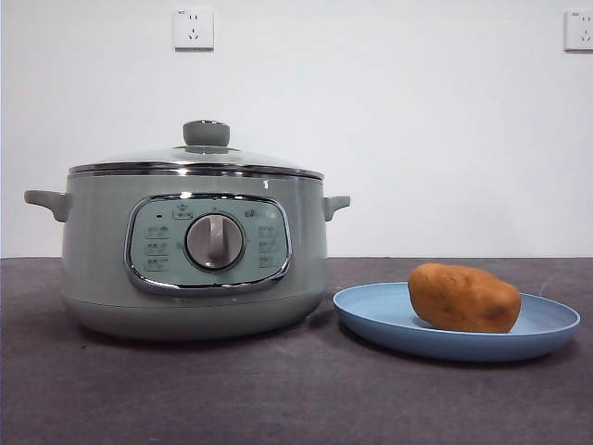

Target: Take the potato out from the steamer,put the potato on the plate,close the lid

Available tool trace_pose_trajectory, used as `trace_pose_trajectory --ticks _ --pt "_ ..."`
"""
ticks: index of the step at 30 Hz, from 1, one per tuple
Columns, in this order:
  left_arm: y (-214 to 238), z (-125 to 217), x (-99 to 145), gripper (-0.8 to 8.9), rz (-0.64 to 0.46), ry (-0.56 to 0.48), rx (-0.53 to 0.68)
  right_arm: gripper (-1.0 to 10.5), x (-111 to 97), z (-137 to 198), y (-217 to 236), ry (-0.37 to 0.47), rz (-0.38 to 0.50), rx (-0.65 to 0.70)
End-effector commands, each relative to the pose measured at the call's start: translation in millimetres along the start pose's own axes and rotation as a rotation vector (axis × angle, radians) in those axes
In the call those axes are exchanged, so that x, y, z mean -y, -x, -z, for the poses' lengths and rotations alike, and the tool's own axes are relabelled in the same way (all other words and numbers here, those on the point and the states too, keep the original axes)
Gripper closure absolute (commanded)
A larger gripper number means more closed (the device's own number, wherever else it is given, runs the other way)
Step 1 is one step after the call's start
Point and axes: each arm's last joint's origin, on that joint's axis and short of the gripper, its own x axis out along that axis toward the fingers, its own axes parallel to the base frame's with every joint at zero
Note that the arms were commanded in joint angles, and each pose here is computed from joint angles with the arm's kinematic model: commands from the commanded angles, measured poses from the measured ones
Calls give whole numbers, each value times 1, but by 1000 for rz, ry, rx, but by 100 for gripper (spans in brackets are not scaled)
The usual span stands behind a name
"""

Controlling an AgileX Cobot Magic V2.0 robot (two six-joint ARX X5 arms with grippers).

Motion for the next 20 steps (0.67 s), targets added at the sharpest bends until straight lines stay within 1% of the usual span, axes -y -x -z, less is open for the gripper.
trace_pose_trajectory --ticks 1,3,6,8,11,14,20 --pt "-5 2 0 817 48 -27 37 947 0 -1 0 3 3 5" --pt "-6 5 1 817 66 -34 66 947 0 -1 0 3 3 5" --pt "-6 14 2 817 56 -43 104 947 0 -1 0 3 3 5" --pt "-6 25 5 817 51 -46 128 947 0 -1 0 3 3 4" --pt "-6 49 9 817 40 -23 171 947 0 0 0 2 3 3" --pt "-7 85 11 817 7 -6 222 947 0 0 0 2 3 2" --pt "-6 174 15 817 -101 42 337 947 0 0 0 2 3 2"
